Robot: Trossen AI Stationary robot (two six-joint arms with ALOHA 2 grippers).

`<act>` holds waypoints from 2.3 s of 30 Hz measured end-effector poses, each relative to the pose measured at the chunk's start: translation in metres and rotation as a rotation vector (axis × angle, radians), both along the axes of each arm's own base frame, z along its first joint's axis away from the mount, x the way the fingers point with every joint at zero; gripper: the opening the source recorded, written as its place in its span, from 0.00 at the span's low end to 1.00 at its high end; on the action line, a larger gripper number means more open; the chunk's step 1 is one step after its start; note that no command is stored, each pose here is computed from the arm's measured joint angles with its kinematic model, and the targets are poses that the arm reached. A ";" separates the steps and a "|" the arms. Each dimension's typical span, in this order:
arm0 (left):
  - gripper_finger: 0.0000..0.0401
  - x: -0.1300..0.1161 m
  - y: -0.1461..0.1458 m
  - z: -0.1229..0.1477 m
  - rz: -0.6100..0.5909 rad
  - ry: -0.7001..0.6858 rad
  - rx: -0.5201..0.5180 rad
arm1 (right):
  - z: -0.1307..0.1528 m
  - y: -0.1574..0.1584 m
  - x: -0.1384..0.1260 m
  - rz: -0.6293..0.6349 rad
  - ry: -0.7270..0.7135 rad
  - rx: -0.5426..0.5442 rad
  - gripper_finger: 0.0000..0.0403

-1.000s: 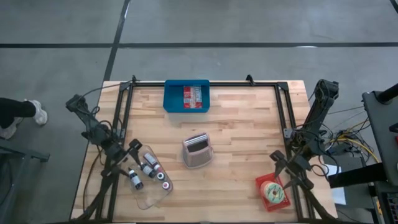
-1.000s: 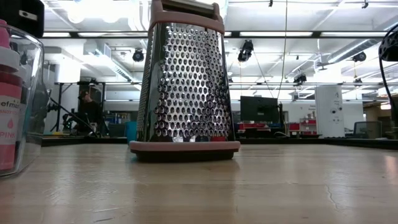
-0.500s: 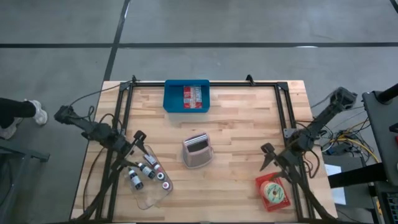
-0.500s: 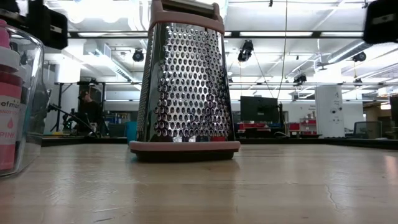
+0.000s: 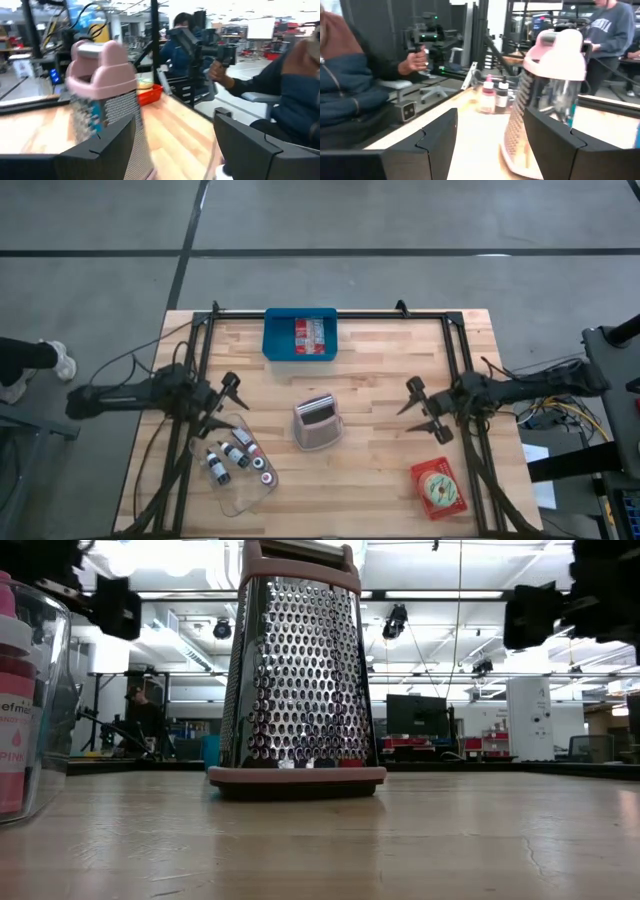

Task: Pick & Place Food Item
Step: Return to Home Position

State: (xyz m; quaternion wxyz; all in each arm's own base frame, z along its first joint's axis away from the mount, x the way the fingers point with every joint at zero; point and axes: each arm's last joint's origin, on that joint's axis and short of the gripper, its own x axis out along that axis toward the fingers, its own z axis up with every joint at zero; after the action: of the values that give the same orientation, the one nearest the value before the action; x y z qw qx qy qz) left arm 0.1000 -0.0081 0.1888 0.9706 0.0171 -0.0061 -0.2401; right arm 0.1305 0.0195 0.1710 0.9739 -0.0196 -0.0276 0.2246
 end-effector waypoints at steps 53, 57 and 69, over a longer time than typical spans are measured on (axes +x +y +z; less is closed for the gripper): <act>0.68 0.011 0.025 -0.019 0.316 0.026 -0.132 | -0.005 -0.016 0.003 -0.346 0.054 0.011 0.56; 0.68 0.011 0.025 -0.019 0.315 0.036 -0.163 | -0.005 -0.016 0.003 -0.346 0.053 0.010 0.56; 0.68 0.012 0.024 -0.026 0.395 0.100 -0.160 | -0.005 -0.016 0.003 -0.348 0.060 0.015 0.56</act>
State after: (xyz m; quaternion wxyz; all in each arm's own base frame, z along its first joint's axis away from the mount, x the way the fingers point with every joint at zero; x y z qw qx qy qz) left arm 0.1117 0.0160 0.1631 0.9961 -0.0711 0.0263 -0.0444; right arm 0.1337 0.0035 0.1657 0.9985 -0.0104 0.0037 0.0529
